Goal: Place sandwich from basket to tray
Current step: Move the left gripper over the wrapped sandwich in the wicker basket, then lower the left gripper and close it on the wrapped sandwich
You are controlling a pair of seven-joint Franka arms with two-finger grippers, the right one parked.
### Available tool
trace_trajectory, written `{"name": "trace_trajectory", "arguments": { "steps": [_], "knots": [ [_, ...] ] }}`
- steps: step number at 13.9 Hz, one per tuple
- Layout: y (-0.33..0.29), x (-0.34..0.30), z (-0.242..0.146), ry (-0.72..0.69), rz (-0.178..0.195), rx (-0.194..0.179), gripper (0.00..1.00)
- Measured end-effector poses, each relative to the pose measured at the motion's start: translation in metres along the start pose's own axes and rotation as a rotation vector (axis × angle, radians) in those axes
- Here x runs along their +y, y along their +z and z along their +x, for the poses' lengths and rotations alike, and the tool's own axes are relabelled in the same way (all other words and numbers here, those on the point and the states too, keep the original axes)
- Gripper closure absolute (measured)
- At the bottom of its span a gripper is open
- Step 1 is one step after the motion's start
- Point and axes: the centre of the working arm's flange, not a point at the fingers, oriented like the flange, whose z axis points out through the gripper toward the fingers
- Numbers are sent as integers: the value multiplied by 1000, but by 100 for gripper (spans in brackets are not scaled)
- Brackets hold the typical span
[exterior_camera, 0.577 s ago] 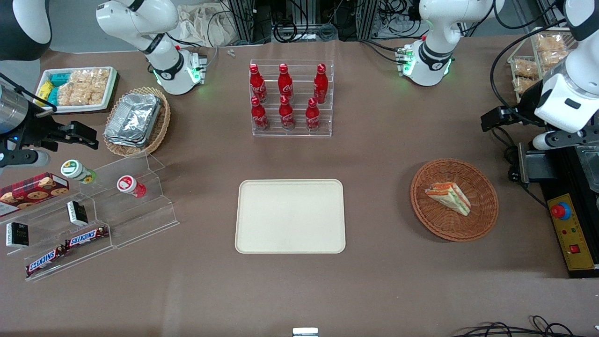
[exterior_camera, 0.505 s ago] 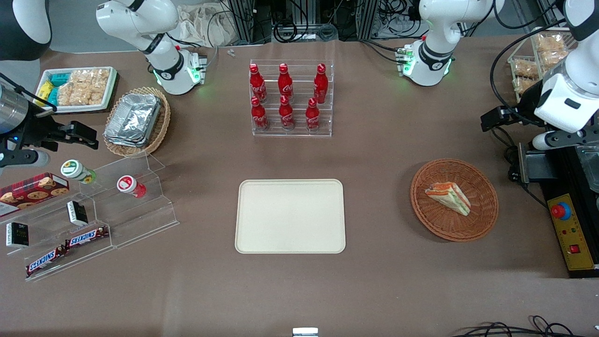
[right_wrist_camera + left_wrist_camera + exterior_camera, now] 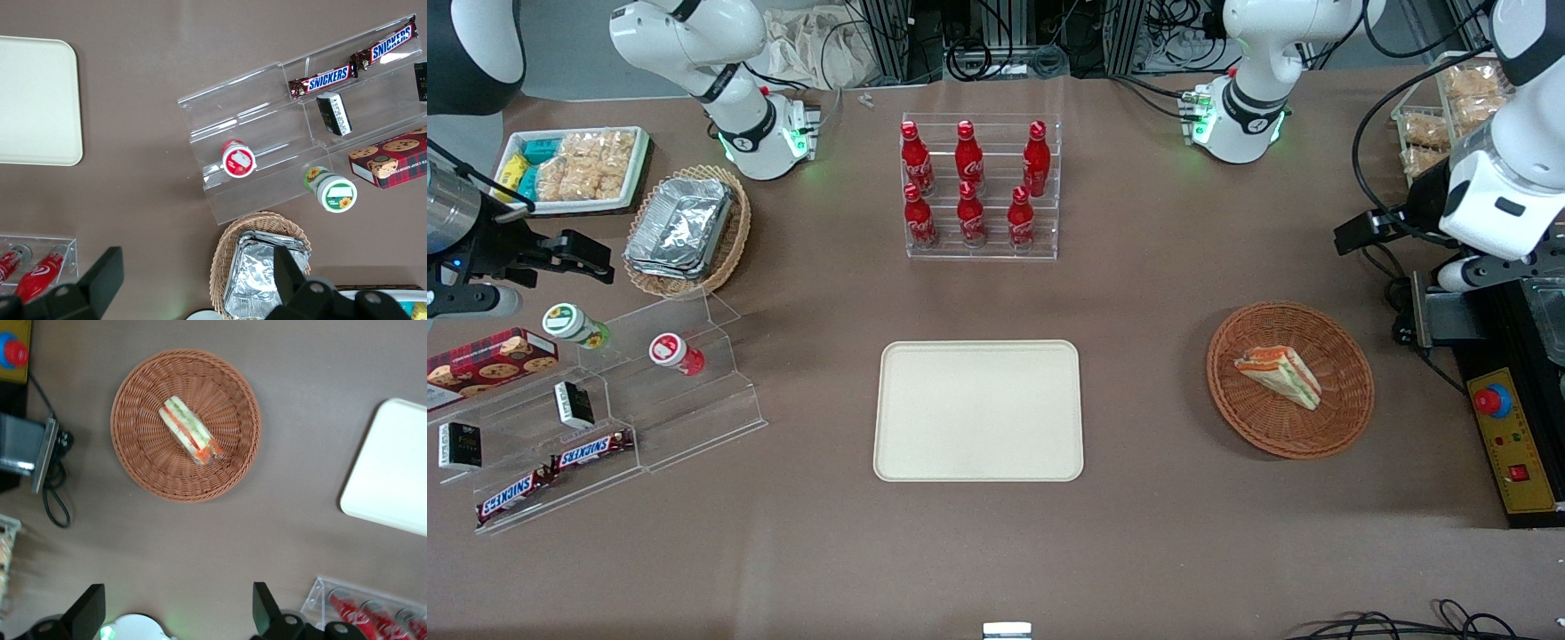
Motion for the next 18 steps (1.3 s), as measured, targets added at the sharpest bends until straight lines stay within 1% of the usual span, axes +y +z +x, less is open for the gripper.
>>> {"name": "trace_trajectory", "arguments": {
  "steps": [2, 4, 6, 9, 13, 18],
  "knots": [
    [17, 2, 6, -121, -1, 0, 0],
    [43, 4, 13, -205, -2, 1, 0],
    [75, 5, 17, -251, -2, 1, 0],
    [129, 5, 22, -330, -13, 18, 0],
    [200, 1, 23, -398, -45, 62, 0],
    [271, 5, 43, -500, -71, 75, 0]
  ]
}}
